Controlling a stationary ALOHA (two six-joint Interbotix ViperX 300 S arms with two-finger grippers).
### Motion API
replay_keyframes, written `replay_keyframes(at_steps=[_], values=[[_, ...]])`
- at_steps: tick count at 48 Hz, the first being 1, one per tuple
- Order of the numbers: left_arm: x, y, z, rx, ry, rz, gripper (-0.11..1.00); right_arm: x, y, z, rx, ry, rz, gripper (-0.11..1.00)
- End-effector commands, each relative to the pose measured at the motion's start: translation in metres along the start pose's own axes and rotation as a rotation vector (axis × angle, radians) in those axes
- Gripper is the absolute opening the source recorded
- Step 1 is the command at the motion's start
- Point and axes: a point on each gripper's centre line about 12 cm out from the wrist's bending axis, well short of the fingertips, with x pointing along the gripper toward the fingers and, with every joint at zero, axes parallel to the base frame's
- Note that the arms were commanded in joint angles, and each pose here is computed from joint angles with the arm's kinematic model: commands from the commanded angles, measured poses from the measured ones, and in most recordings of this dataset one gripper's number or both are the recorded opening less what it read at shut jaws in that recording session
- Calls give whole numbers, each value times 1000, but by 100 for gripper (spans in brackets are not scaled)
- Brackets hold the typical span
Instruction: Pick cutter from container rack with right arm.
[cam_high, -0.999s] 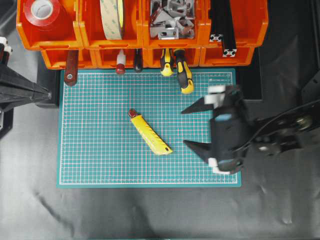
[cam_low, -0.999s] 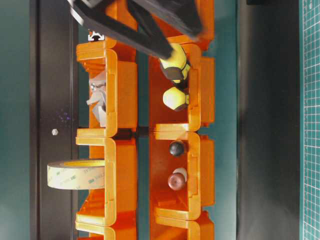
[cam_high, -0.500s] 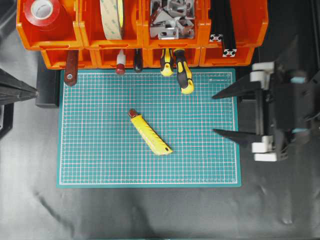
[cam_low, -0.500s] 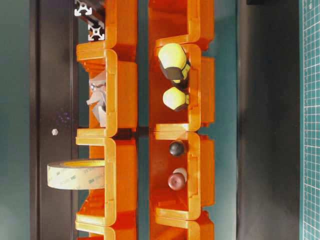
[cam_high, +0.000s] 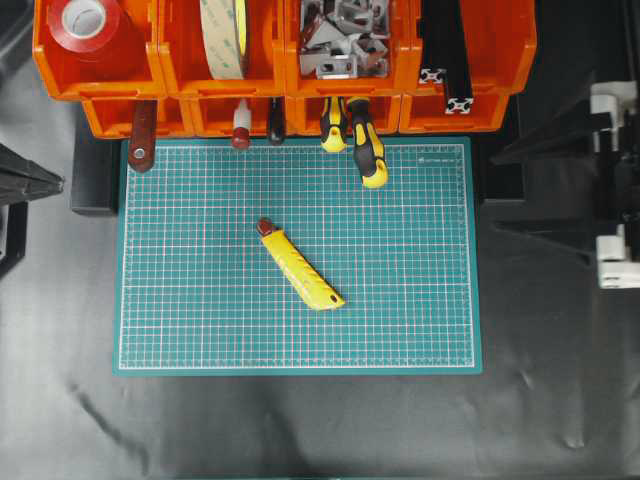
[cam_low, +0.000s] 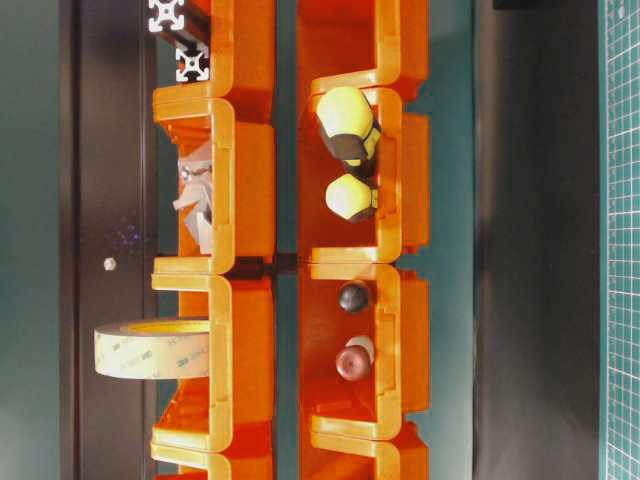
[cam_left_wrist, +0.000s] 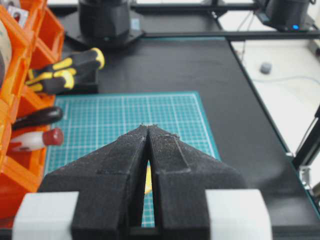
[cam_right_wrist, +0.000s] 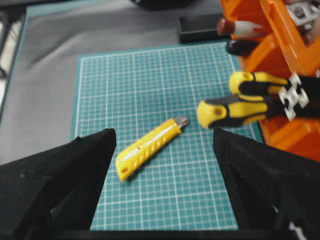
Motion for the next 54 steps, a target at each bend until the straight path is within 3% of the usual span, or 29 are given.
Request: replay_keyframes(at_steps=[1,54], values=[[-1,-1,12,0,-28,-2,0,-6,-2,3,19,-20,3,75],[1,-1,8,0,-17,-2,0,-7,-5,-5,34,-11,0,75]])
